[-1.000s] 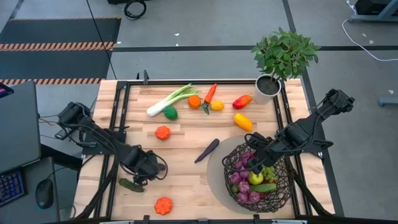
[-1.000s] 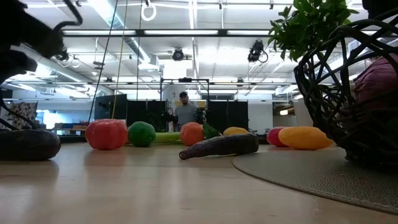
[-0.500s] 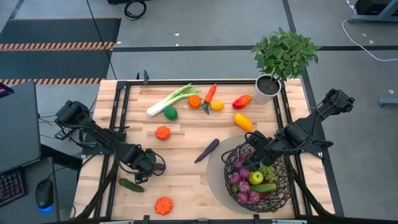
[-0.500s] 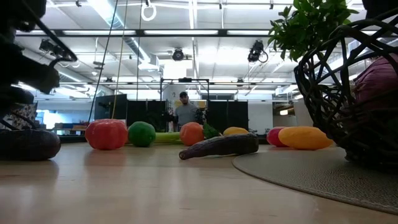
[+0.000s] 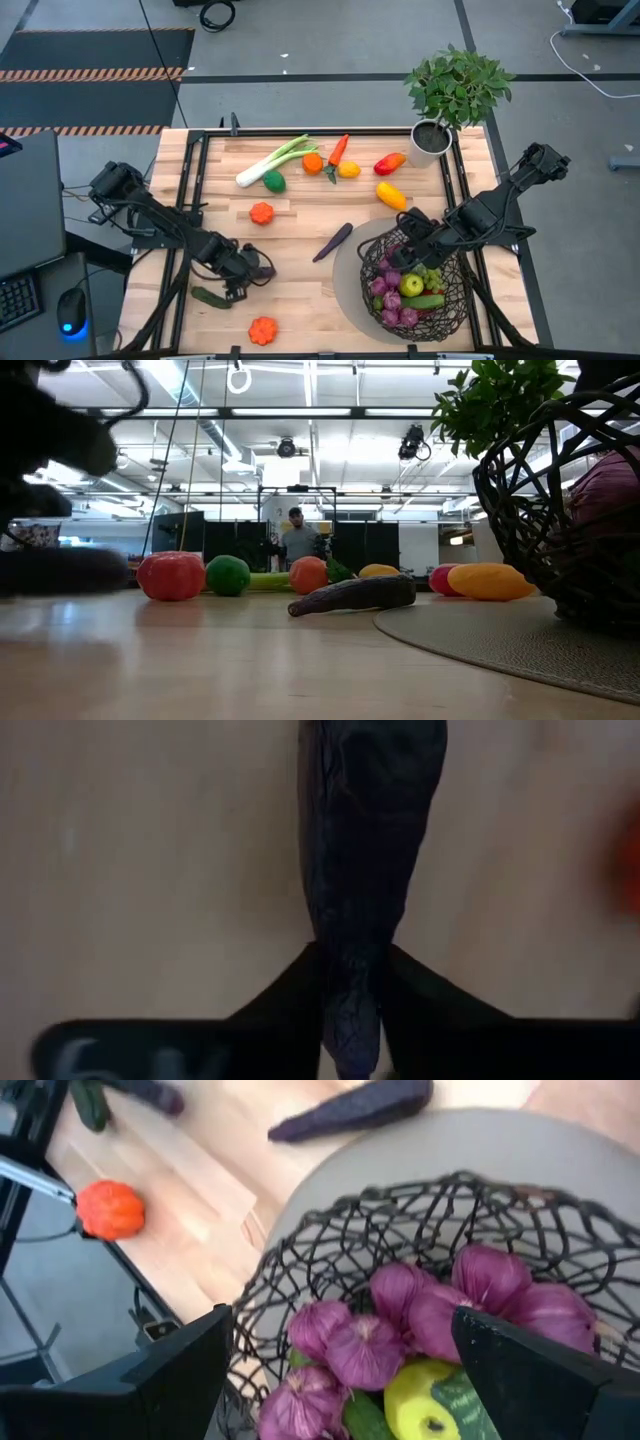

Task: Build produce basket
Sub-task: Put the bottom purple eggplant into the black basket

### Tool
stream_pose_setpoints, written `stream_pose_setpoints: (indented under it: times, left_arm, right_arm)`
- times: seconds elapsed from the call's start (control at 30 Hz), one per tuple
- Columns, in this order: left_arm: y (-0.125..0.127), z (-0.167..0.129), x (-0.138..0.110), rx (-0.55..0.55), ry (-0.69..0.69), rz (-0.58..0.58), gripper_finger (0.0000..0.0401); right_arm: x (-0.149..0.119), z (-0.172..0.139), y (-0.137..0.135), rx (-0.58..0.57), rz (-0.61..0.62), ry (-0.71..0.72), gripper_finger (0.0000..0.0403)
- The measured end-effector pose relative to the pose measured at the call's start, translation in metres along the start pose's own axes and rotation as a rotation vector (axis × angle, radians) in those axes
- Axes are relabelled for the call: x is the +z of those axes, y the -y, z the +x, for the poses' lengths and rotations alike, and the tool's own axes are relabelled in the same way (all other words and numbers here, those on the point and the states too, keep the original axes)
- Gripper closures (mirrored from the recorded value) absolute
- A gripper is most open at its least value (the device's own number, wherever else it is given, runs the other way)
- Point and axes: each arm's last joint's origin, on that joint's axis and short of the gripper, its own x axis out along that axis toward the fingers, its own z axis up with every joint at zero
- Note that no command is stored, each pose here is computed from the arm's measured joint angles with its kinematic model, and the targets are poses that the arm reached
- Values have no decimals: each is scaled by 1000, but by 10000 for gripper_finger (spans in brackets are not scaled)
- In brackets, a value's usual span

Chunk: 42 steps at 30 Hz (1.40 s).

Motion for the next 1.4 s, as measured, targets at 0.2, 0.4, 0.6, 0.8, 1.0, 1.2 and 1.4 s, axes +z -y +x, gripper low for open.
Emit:
stream_pose_setpoints:
  times: [0.2, 0.4, 0.6, 0.8, 1.0, 1.2, 1.4]
  left_arm:
    - [19, -23, 24, -86, 109, 0, 352]
    - [37, -67, 66, -150, 352, -17, 331]
    - [34, -104, 107, -202, 650, -173, 337]
    - [28, -126, 138, -402, 894, -324, 338]
    - [21, -142, 154, -522, 1033, -385, 327]
    - [17, -144, 158, -541, 1058, -420, 331]
    - [16, -143, 159, -537, 1065, -453, 324]
  right_arm:
    - [6, 1, -3, 21, 20, 87, 25]
    - [9, -2, -20, 186, 38, 170, 25]
    - [19, -15, -50, 461, -16, 398, 37]
    - [29, -19, -55, 463, -80, 546, 51]
    - [42, -10, -50, 382, -66, 580, 53]
    - [57, 11, -55, 357, -47, 560, 53]
    - [65, 38, -76, 445, -62, 583, 53]
